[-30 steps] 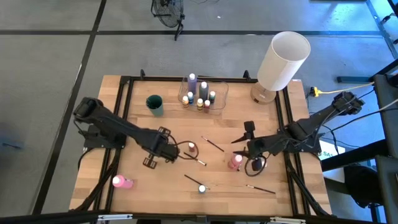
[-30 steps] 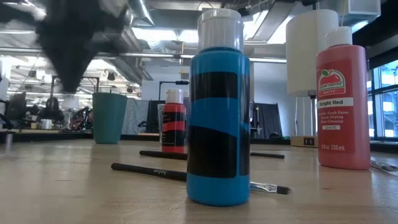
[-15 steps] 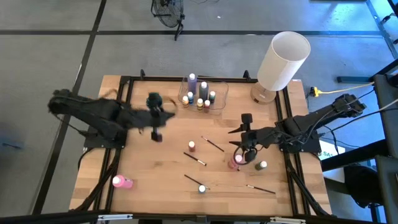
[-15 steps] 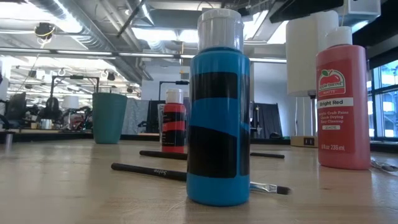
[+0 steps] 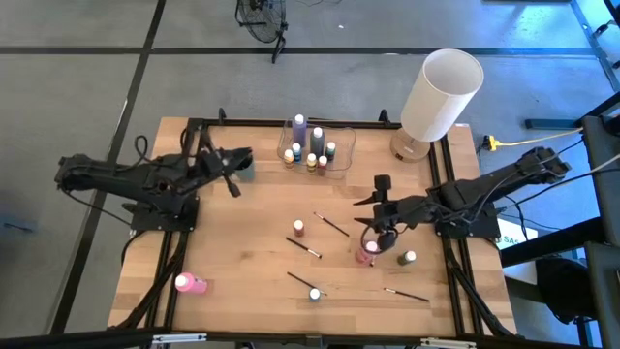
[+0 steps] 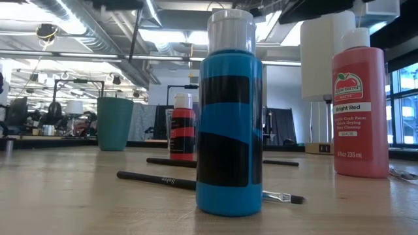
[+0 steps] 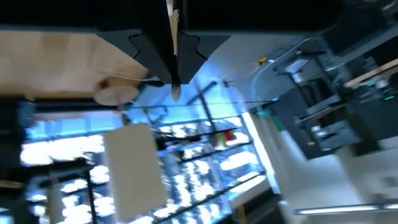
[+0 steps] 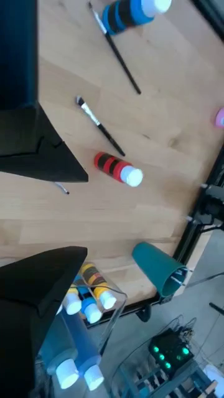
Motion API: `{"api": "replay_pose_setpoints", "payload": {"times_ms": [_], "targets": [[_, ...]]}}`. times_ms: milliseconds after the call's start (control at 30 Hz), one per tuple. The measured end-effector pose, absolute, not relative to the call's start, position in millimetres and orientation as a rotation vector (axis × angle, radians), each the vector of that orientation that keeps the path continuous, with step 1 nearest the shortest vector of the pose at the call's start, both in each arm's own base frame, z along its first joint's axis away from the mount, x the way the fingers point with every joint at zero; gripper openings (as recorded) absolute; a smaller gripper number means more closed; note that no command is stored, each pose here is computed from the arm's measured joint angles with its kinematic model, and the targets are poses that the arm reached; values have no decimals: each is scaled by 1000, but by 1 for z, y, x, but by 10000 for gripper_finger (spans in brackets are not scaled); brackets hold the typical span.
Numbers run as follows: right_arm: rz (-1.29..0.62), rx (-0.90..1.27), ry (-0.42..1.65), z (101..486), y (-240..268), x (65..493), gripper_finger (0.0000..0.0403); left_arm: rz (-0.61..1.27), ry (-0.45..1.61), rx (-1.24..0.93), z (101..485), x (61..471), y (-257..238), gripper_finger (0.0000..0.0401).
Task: Pick & Place Paint Supplies
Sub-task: Put the silver paint brush into the green cup
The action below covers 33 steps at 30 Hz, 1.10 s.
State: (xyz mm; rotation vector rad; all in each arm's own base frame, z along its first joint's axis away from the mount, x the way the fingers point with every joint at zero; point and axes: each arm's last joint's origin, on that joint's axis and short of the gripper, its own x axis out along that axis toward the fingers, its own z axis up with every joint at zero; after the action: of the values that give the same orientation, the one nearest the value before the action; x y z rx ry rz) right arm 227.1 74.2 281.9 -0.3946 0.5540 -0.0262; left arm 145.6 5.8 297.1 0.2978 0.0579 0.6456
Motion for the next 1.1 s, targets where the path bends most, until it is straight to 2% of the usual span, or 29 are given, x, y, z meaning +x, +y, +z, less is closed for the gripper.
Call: {"api": "replay_pose_setpoints", "payload": {"times_ms": [300, 600, 1100], "targets": [[-70, -394, 609, 267, 66, 245, 181, 828, -39, 257, 265, 132, 12, 2], [-64, -435, 613, 259, 67, 255, 181, 920, -123, 191, 225, 121, 19, 2], [-93, -438, 580, 262, 60, 260, 181, 936, -88, 99, 184, 117, 24, 9]]}}
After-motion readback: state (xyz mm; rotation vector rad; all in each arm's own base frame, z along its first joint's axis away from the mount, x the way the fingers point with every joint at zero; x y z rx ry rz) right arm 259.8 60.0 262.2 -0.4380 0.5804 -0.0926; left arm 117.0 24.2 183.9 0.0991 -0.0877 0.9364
